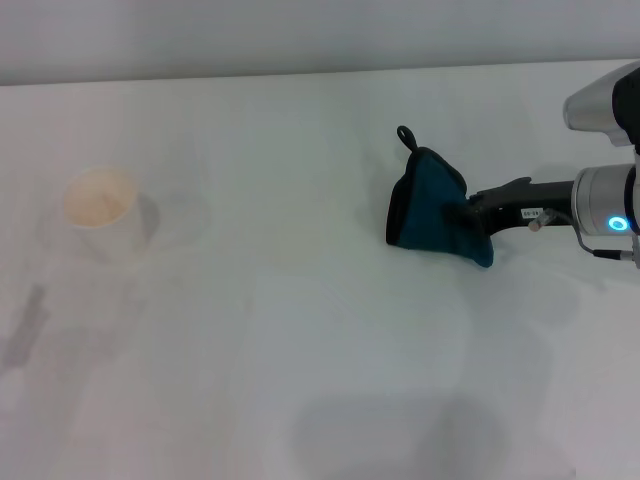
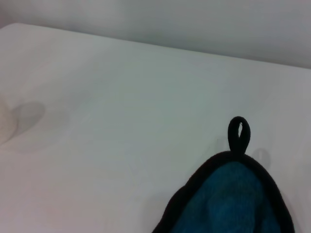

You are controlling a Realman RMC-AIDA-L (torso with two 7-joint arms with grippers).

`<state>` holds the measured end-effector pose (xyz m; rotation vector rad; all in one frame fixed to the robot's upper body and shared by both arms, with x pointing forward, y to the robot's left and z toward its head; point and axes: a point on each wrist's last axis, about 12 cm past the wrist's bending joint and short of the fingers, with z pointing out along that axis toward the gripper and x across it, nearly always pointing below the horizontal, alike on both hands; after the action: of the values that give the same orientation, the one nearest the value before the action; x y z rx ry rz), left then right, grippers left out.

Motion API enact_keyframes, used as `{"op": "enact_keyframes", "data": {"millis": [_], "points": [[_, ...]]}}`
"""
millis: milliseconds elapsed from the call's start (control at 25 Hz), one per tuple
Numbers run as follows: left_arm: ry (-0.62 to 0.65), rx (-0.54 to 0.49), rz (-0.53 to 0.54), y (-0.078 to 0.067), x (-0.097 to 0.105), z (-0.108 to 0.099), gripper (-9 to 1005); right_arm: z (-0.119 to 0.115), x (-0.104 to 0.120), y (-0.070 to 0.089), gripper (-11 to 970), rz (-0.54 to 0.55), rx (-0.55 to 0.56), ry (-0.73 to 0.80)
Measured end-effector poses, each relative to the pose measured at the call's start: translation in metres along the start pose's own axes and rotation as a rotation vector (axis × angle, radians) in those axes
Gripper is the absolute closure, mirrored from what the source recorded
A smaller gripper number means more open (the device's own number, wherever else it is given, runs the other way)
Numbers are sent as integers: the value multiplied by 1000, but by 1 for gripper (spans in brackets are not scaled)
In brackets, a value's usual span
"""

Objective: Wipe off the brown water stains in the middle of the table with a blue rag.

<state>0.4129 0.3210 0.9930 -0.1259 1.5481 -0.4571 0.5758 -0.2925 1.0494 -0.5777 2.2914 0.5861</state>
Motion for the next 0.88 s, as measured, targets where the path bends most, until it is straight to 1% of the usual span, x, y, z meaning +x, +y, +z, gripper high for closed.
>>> {"op": "enact_keyframes", "data": {"millis": [160,320,480,640,880], "points": [[1,0,0,0,0,0,108,1,1,2,741,-2,-13,6],[0,0,1,0,0,0,108,3,1,11,738,-16,-69,21],[-6,3,10,1,-2,1,109,6,0,17,694,-29,-96,28],[-7,3,11,2,-2,1,108,5,-3,20,649,-41,-116,27],[-6,3,11,2,-2,1,108,-2,-5,17,596,-28,-110,-18]]}}
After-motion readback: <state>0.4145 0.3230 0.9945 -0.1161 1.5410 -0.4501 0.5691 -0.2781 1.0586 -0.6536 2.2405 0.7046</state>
